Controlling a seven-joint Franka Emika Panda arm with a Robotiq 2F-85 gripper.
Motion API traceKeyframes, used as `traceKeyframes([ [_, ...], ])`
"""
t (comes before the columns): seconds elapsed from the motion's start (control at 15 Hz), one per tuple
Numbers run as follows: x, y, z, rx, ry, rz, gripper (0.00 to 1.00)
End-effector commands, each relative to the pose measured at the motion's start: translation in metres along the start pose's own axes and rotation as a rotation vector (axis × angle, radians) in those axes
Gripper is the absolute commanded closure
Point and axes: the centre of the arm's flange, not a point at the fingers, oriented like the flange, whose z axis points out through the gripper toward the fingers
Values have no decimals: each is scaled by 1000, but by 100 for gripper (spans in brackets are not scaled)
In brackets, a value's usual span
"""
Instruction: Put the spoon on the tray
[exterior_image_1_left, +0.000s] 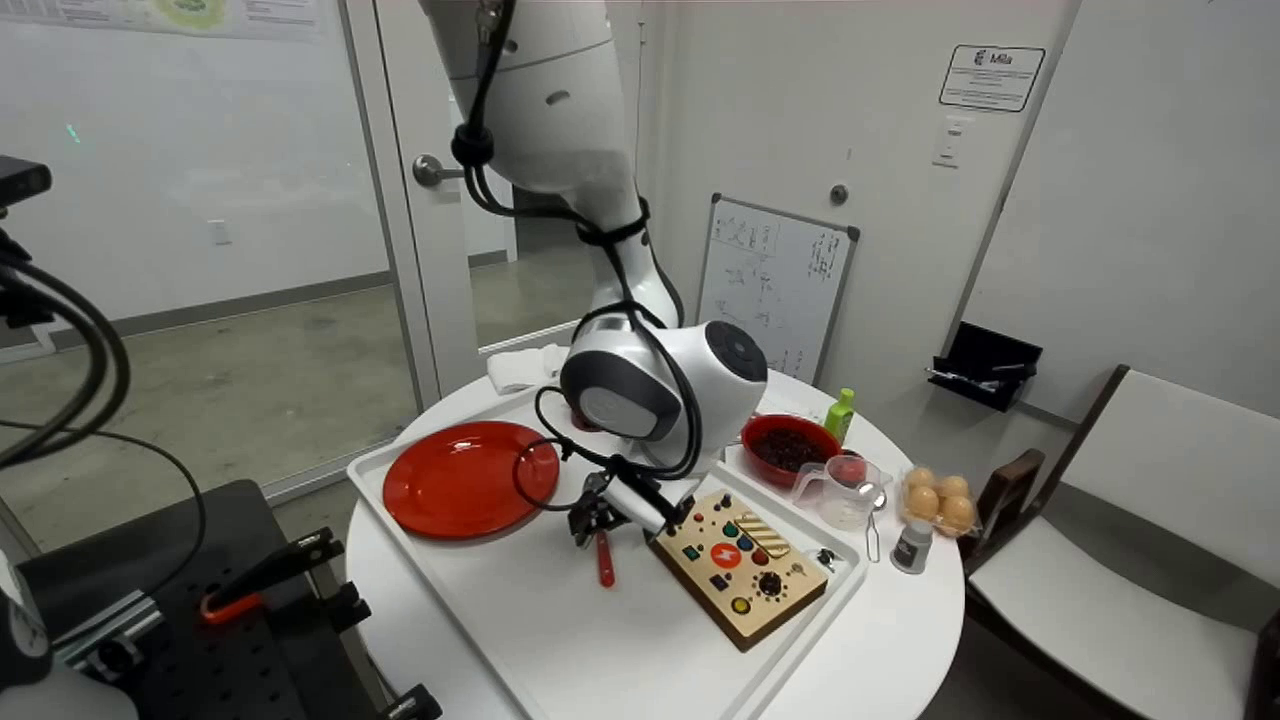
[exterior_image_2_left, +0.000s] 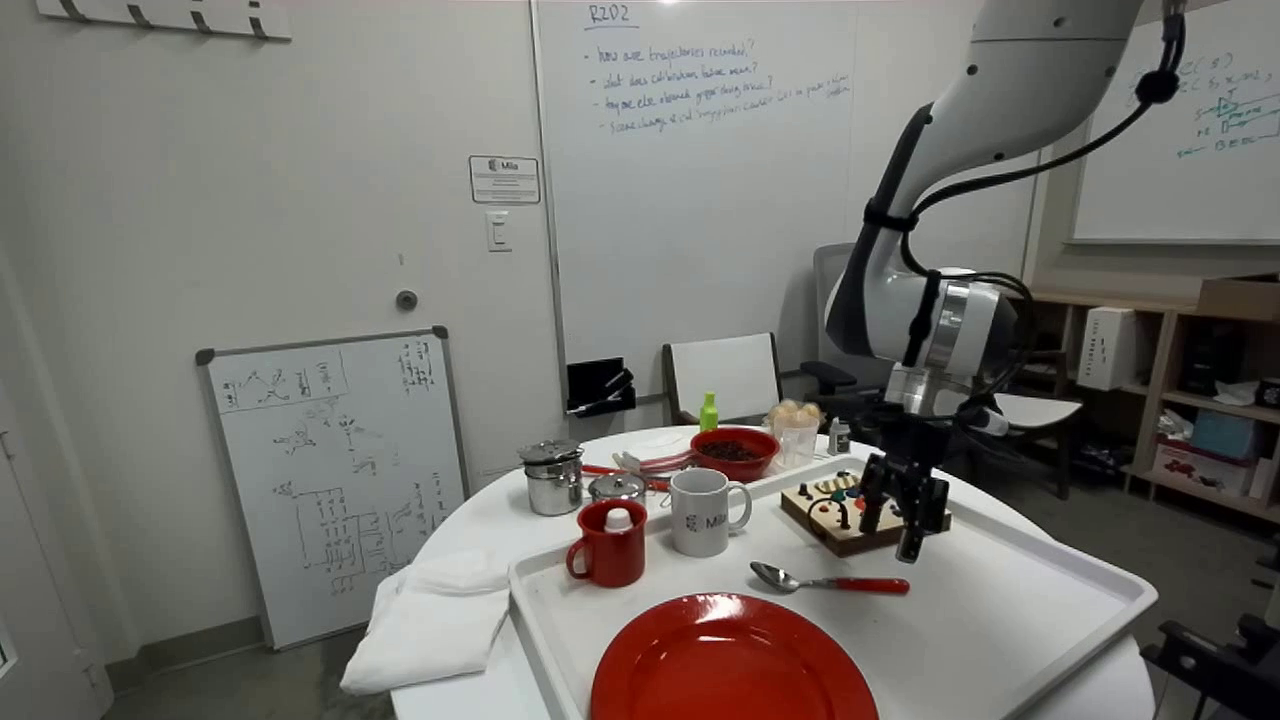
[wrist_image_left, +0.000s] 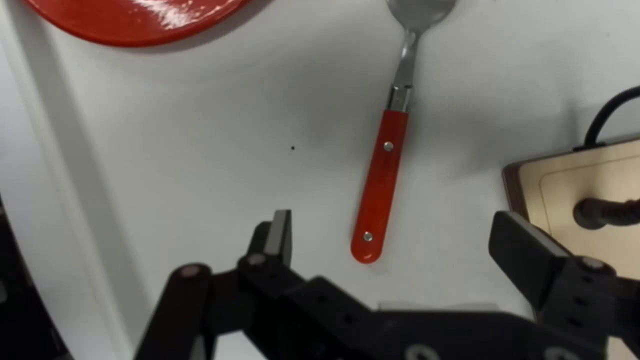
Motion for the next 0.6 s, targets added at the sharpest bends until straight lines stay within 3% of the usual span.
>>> traceKeyframes([
  [0.0, -42, 21, -38, 3, 137, -155, 0],
  [0.27, -80, 33, -66, -12, 261, -374, 0],
  [0.33, -68, 18, -39, -15, 208, -308, 0],
  [0.53, -76, 20, -42, -15, 202, -313, 0],
])
